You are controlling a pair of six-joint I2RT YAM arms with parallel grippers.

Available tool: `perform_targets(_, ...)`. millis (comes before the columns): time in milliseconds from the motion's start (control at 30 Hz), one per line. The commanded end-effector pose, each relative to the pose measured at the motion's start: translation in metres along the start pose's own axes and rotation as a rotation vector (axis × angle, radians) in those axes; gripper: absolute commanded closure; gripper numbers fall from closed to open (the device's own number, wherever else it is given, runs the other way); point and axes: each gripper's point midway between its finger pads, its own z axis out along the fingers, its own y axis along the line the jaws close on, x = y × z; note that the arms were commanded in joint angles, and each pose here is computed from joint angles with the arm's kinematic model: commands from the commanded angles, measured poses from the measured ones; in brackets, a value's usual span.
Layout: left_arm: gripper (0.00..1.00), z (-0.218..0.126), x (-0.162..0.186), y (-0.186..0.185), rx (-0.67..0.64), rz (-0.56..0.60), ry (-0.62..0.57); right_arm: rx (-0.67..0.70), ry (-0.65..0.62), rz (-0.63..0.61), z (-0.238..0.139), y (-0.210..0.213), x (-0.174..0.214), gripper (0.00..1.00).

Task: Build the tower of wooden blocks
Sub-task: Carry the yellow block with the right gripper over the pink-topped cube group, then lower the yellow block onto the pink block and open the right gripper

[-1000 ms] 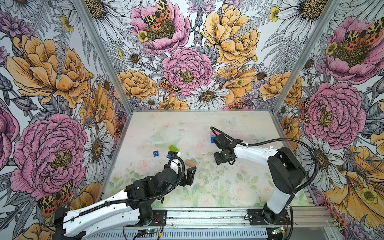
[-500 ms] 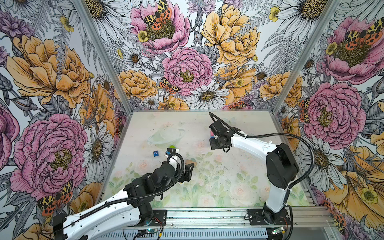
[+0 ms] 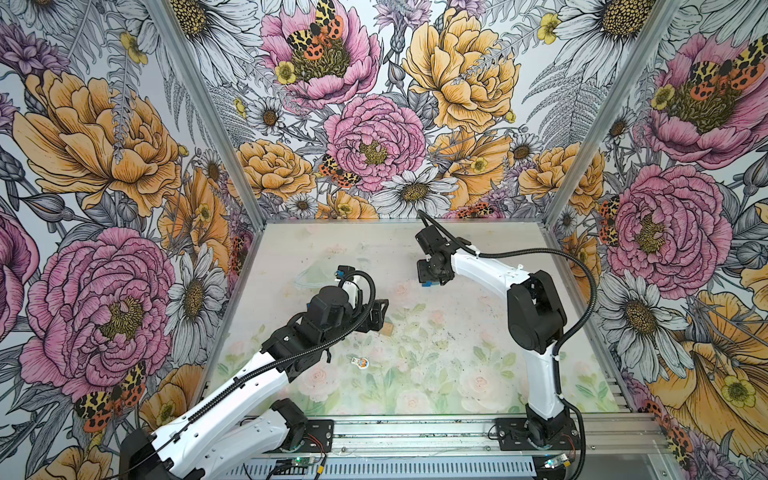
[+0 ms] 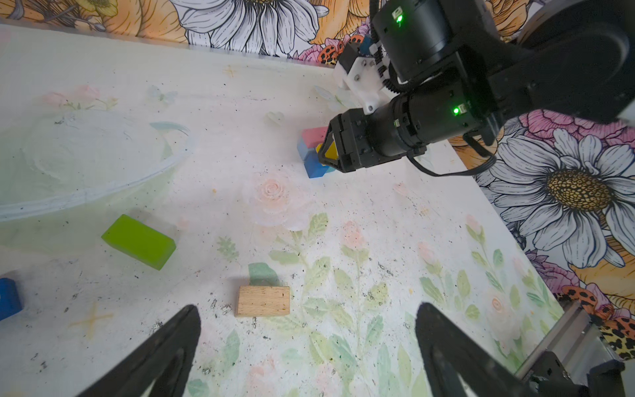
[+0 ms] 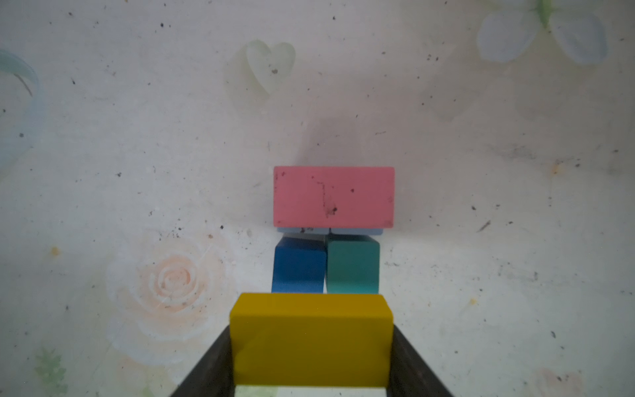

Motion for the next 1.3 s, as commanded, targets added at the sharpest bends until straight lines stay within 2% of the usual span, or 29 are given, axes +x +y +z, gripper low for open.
perform_targets(0, 0.01, 0.001, -0.017, -0.016, 0.083, 0.023, -0.024, -0.002, -0.004, 0.027, 0.000, -0.001, -0.011, 0.44)
perform_targets(533, 0.01, 0.015, -0.014, -0.010, 0.089, -0.005, -0.005, -0.009, 0.041, 0.043, 0.017, -0.011, -0.009, 0.44)
perform_targets(1267, 0.01, 0.016, -0.016, -0.002, 0.074, -0.021, -0.007, -0.015, 0.058, 0.047, 0.032, -0.007, -0.015, 0.42)
